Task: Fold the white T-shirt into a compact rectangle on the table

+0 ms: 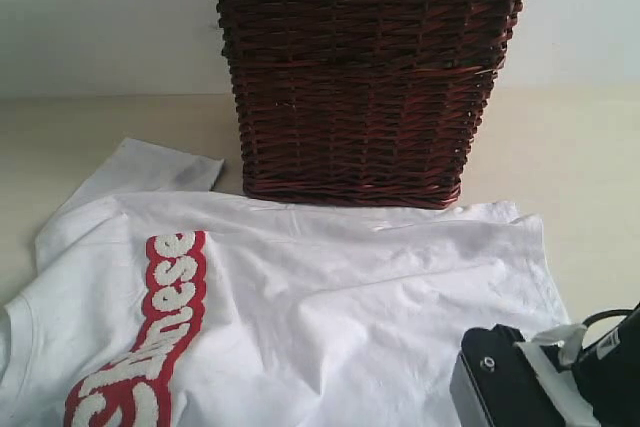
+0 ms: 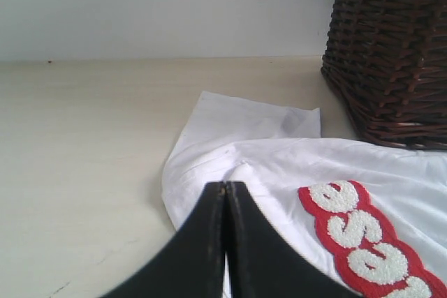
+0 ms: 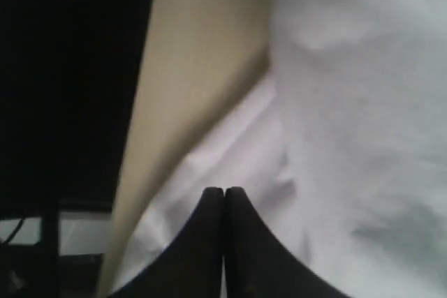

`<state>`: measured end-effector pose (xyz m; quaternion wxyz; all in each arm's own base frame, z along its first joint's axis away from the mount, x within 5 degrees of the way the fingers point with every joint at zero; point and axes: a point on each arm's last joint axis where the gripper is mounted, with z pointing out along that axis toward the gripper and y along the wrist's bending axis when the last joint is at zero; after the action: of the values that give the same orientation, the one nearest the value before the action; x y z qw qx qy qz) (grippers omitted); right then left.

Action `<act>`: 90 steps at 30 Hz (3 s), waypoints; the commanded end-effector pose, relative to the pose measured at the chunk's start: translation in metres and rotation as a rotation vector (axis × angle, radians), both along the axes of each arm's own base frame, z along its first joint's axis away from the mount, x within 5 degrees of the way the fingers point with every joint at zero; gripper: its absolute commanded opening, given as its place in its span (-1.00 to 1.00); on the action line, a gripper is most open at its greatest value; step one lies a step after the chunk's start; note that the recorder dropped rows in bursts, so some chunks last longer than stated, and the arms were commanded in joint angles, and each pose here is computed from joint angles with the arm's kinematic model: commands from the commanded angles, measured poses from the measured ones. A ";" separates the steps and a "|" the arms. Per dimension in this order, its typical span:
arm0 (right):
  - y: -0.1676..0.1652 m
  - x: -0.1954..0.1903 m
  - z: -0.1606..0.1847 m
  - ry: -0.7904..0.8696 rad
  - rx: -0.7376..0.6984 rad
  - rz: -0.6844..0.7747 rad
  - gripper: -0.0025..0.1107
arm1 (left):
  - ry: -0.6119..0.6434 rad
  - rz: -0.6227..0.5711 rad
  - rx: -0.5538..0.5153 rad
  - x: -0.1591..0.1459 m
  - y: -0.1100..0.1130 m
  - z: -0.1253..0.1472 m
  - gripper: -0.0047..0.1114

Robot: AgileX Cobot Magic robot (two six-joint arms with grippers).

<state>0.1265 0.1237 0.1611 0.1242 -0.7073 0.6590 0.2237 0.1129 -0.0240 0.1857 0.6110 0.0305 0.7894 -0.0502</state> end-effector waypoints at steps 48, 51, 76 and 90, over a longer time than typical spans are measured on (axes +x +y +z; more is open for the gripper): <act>-0.019 0.052 0.027 -0.461 0.032 -0.711 -0.96 | -0.005 -0.006 0.000 -0.001 0.000 0.000 -0.92; -0.020 0.050 0.037 -0.458 0.007 -0.687 -0.96 | -0.005 -0.006 0.000 -0.001 0.000 0.000 -0.92; -0.095 -0.019 0.181 -0.782 0.853 -1.319 -0.96 | -0.005 -0.006 0.000 -0.001 0.000 0.000 -0.92; -0.122 -0.071 0.099 -0.995 0.718 -1.369 -0.96 | -0.005 -0.006 0.000 -0.001 0.000 0.000 -0.92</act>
<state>0.0588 0.0039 0.2634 0.7130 -0.0907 0.6951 -0.0163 0.1129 -0.0240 0.1857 0.6110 0.0305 0.7894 -0.0502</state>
